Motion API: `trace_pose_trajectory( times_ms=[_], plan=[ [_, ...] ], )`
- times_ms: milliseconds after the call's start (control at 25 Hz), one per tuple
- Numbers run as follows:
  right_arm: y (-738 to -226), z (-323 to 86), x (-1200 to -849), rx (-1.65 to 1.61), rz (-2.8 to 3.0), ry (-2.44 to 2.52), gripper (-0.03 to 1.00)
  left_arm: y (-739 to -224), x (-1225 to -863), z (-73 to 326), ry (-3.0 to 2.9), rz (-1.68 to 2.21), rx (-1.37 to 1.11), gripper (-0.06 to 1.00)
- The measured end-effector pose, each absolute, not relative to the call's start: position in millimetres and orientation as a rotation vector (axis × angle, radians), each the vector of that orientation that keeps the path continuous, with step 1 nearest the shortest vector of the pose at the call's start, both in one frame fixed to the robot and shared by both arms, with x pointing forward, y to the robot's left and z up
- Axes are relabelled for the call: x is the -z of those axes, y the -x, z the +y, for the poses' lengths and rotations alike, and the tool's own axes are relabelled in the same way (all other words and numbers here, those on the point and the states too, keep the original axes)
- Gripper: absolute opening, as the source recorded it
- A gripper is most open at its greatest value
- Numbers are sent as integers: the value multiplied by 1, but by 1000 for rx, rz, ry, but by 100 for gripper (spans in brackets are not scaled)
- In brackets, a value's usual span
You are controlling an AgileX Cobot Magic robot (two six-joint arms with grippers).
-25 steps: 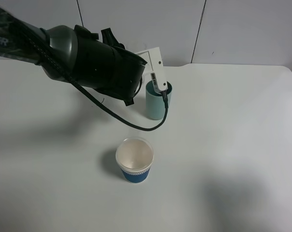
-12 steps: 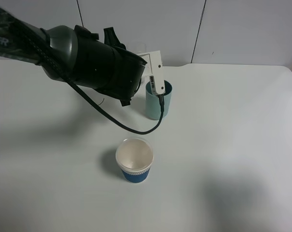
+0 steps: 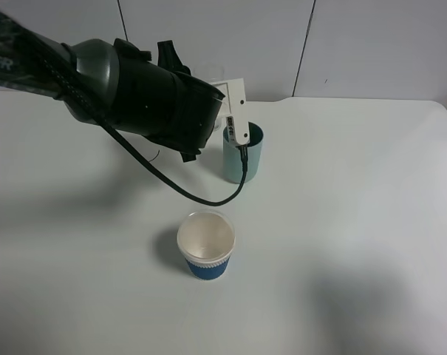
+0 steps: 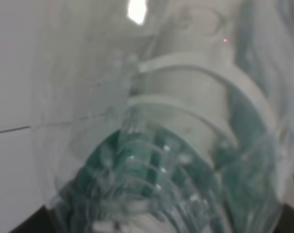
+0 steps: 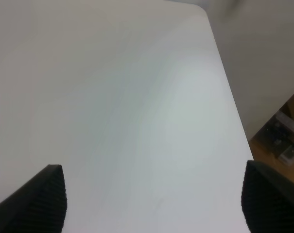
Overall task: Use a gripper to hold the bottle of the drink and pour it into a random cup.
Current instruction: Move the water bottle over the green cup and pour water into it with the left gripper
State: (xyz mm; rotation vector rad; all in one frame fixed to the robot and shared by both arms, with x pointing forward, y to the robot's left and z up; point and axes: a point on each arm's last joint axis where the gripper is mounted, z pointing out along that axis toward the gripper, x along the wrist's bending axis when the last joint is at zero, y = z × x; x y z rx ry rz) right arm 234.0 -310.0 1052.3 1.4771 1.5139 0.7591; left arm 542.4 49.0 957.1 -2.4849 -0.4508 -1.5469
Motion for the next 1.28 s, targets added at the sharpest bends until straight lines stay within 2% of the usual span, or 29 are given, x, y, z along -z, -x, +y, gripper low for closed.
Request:
trace_pose_trajectory(
  times_ms=[1280],
  plan=[
    [-234,-310,-1052,-759,1514,-1477,74,-542,-960,54,2399,-307,1497,52]
  ],
)
